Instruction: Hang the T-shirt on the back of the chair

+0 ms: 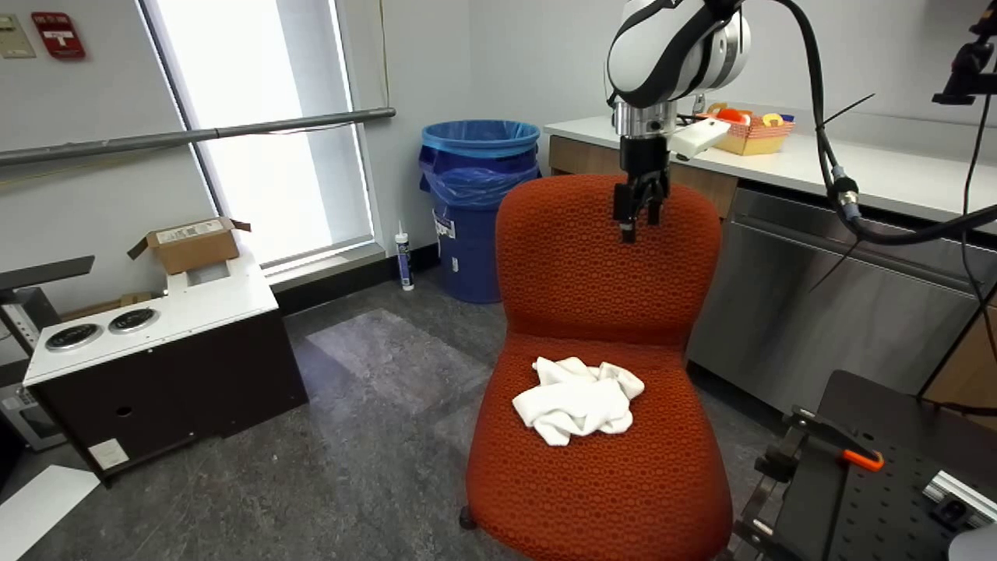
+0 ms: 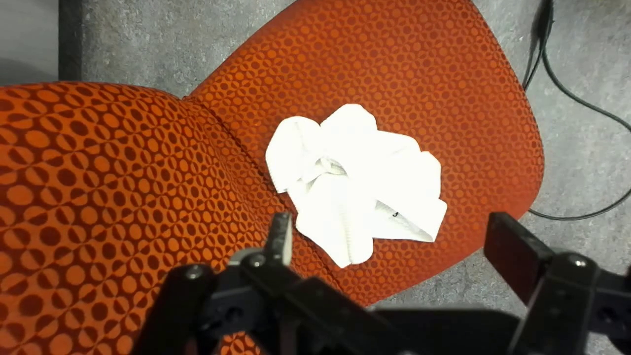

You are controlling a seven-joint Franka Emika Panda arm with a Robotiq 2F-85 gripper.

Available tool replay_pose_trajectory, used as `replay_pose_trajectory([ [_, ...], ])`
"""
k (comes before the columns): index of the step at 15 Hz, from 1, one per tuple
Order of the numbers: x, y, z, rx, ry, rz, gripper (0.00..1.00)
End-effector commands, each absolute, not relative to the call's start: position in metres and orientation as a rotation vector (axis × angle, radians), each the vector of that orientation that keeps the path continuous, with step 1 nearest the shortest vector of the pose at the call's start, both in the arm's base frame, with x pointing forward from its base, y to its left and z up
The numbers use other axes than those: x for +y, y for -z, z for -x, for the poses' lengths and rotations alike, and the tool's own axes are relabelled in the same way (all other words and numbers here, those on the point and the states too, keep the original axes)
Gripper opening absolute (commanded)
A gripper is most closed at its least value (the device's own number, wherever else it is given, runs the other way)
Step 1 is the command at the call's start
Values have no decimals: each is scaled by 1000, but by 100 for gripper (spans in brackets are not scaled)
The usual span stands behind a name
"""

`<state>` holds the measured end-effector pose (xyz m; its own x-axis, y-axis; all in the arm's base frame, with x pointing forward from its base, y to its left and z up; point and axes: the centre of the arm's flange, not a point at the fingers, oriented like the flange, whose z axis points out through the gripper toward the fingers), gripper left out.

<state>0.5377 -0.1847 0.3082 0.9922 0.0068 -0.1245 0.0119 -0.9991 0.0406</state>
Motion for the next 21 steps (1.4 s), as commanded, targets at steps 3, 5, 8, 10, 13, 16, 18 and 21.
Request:
replay_pose_trajectory([
  [3,-181,-292,-544,14,189,-3101,100],
  [5,-176,-266,-551,32,181,-3100,100],
  [8,-168,-210,-565,67,124,-3102,100],
  [10,-165,-171,-572,72,78,-3112,100],
  [13,-158,-111,-578,33,47,-3138,100],
  [16,-154,-58,-584,-6,42,-3157,100],
  [18,-152,-28,-587,-48,38,-3154,100],
  [21,-154,10,-597,-116,44,-3137,100],
])
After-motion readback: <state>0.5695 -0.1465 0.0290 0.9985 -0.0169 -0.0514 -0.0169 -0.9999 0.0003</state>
